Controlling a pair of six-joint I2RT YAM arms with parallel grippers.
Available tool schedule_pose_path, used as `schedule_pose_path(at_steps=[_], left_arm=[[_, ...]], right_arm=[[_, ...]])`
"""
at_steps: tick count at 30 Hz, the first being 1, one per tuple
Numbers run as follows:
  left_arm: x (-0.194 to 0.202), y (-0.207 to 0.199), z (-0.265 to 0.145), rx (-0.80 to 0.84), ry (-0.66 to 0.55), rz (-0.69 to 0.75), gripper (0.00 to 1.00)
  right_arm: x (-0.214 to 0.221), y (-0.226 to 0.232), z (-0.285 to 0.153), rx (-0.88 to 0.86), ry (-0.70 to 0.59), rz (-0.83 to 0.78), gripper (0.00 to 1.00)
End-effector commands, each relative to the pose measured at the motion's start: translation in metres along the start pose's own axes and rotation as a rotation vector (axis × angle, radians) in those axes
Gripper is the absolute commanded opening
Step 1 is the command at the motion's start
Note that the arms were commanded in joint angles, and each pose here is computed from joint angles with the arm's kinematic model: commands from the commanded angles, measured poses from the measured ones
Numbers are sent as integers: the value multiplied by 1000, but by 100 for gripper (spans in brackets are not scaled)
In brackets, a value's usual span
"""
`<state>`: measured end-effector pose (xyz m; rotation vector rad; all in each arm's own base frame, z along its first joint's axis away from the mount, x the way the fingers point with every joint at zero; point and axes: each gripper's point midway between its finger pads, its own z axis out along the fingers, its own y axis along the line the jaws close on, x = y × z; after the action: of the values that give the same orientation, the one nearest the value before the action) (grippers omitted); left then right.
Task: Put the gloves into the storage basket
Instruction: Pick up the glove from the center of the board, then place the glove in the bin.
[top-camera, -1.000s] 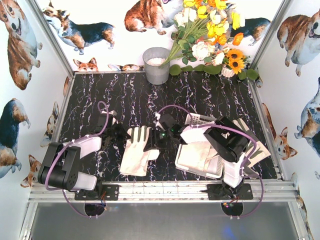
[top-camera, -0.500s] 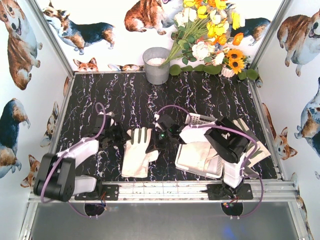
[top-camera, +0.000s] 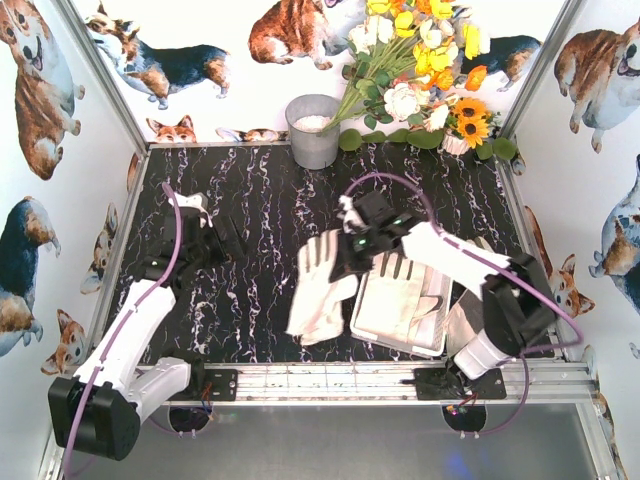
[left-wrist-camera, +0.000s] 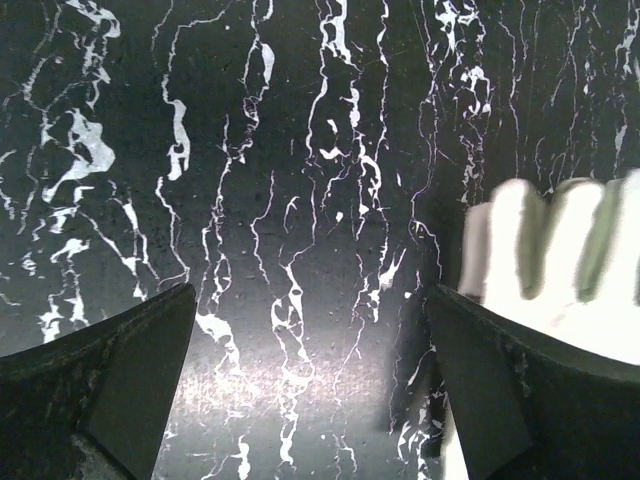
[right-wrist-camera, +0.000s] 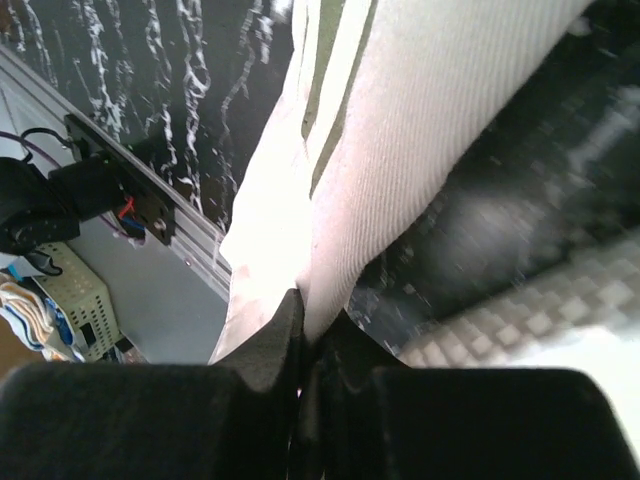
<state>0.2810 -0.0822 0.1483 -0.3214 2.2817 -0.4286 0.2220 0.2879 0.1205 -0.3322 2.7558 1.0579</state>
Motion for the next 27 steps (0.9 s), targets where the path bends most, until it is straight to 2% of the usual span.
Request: schedule_pose_path(at_steps=[1,7,13,16,20,27], left_arm=[[-4,11,-13,-58,26,53,93],[-10,8,-17,-49,26,79,93],[-17,15,-26,-82,-1,111,94],[-26,18,-36,-102,-61,137,100],[-33,29,-45,-148,-122,156,100],[-30,37,-46,-173,-154,150,100]], right_arm=[[11,-15,-60,60,36,-12,0],[6,-25,-107,89,23,18,0],[11,-38,-134,138,20,33,0],[15,-52,-139,163,3,55,0],[19,-69,-137,208,-15,78,0],[17,-107,-125,342,-51,108,0]])
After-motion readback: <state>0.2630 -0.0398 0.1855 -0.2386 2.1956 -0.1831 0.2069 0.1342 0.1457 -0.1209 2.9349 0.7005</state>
